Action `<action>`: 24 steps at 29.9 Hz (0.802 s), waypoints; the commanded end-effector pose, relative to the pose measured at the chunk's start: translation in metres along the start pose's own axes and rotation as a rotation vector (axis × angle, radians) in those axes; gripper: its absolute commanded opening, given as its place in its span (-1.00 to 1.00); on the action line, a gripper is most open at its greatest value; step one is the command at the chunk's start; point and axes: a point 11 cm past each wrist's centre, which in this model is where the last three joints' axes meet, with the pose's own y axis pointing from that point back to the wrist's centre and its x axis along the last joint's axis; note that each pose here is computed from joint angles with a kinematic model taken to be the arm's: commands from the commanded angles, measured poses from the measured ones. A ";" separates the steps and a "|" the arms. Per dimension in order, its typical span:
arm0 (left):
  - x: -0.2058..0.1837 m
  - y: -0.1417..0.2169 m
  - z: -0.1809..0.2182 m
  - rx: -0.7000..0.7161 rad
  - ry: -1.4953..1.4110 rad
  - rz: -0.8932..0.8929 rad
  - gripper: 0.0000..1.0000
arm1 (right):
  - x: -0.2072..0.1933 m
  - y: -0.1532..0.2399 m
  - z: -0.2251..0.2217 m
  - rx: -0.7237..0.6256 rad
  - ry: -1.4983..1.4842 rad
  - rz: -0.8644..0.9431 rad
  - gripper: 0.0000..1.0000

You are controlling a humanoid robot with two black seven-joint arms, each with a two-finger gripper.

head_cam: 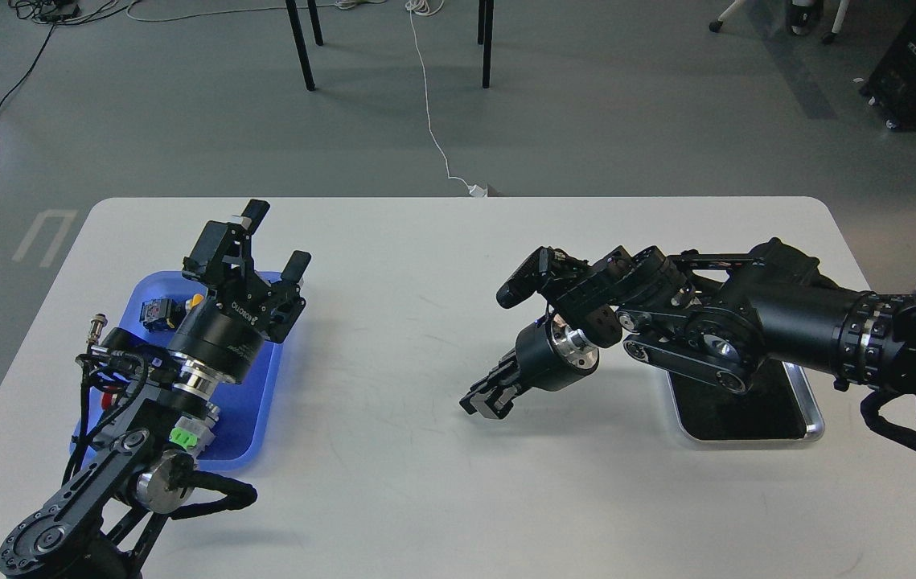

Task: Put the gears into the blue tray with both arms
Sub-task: 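Carry the second gear to the table center and release it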

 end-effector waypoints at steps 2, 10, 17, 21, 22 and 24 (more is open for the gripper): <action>0.002 0.001 0.001 0.001 -0.007 0.001 0.96 | -0.003 -0.009 -0.004 0.001 0.012 -0.027 -0.63; 0.002 0.001 0.001 0.002 -0.006 0.001 0.96 | -0.005 -0.008 -0.001 -0.005 0.012 -0.031 -0.55; 0.001 0.000 0.001 0.002 -0.005 -0.001 0.96 | -0.004 -0.007 0.001 -0.013 0.008 -0.028 -0.21; 0.002 0.001 0.001 0.002 -0.005 -0.001 0.96 | -0.003 -0.006 0.002 -0.017 0.008 -0.027 0.08; 0.002 0.001 0.001 0.002 -0.006 -0.001 0.96 | -0.003 -0.005 0.003 -0.019 0.007 -0.025 0.13; 0.002 0.001 0.001 0.002 -0.006 0.001 0.96 | 0.000 0.002 0.008 -0.031 -0.001 -0.013 0.26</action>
